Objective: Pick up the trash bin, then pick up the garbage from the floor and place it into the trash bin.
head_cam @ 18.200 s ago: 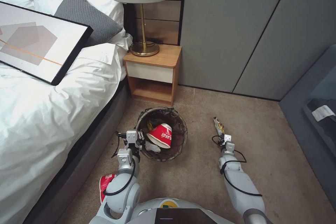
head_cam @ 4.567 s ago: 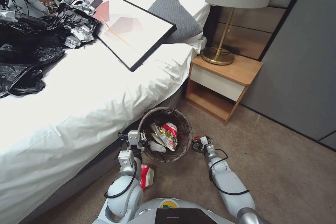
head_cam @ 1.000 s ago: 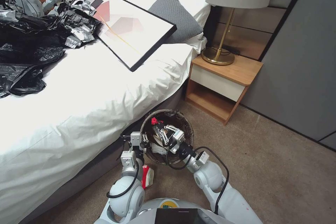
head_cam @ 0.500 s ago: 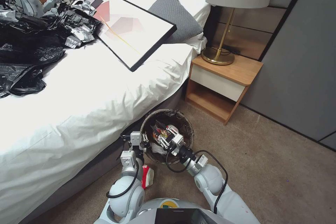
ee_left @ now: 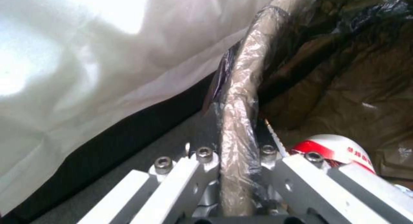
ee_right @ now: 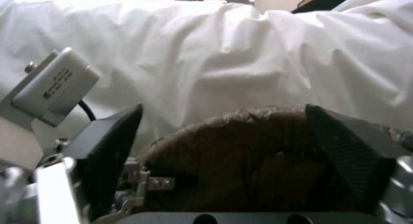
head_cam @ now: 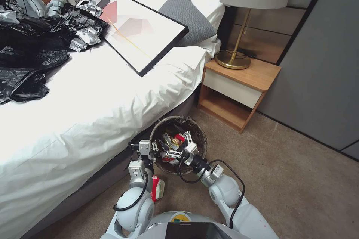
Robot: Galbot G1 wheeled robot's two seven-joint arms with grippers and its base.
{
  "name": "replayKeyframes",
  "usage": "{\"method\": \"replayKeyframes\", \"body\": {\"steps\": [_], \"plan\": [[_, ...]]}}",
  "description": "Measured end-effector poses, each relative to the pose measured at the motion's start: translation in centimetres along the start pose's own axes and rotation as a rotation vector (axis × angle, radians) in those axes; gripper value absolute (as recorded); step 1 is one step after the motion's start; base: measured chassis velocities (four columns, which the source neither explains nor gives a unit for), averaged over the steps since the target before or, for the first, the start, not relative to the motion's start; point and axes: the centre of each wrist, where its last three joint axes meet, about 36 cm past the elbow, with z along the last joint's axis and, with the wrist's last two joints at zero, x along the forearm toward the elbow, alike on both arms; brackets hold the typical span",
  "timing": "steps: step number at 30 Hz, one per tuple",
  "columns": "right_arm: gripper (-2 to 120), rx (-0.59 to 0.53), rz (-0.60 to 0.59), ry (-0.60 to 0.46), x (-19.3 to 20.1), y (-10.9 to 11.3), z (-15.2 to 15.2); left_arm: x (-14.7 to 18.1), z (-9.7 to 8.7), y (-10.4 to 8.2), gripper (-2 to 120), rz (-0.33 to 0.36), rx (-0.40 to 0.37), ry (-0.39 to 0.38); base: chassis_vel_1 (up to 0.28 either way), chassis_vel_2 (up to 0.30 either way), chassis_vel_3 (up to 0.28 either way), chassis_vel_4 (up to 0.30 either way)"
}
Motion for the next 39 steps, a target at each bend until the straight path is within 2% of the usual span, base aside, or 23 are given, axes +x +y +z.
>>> {"method": "replayKeyframes", "body": {"steps": [3, 8, 10, 12, 14, 20, 26, 33, 39], "plan": [[99, 0.014, 0.037, -0.03, -0.3, -0.1, -1.2, 0.0, 0.0, 0.0, 3, 0.0, -0.001, 0.001, 0.0, 0.0, 0.0, 0.0], [100, 0.072, 0.12, -0.075, -0.6, -0.6, -3.6, 0.1, 0.1, 0.0, 3, -0.001, -0.003, 0.001, 0.0, 0.0, 0.0, 0.0], [100, 0.129, 0.209, -0.096, -0.5, -0.9, -5.8, 0.1, 0.1, 0.1, 3, -0.004, -0.004, 0.001, 0.0, 0.0, 0.0, 0.0], [100, 0.135, 0.222, -0.098, -0.4, -0.9, -6.1, 0.1, 0.1, 0.1, 3, -0.004, -0.004, 0.001, 0.0, 0.0, 0.0, 0.0], [100, 0.182, 0.408, -0.075, 1.2, -0.7, -8.9, 0.2, -0.1, 0.3, 3, -0.008, -0.006, -0.003, 0.0, 0.0, 0.0, 0.0], [100, 0.197, 0.517, -0.016, 4.0, -0.2, -9.0, 0.3, 0.1, 0.4, 3, -0.008, -0.009, -0.002, 0.0, 0.0, 0.0, 0.0], [100, 0.198, 0.63, 0.025, 6.5, -0.2, -7.0, 0.5, -0.1, 0.4, 3, -0.007, -0.008, -0.009, 0.0, 0.0, 0.0, 0.0], [100, 0.185, 0.666, 0.049, 7.1, -0.4, -5.4, 0.6, -0.1, 0.3, 3, -0.003, -0.005, -0.009, 0.0, 0.0, 0.0, 0.0], [100, 0.184, 0.67, 0.038, 6.8, -0.7, -5.3, 0.7, -0.3, 0.4, 3, -0.002, -0.005, -0.015, 0.0, 0.0, 0.0, 0.0]]}}
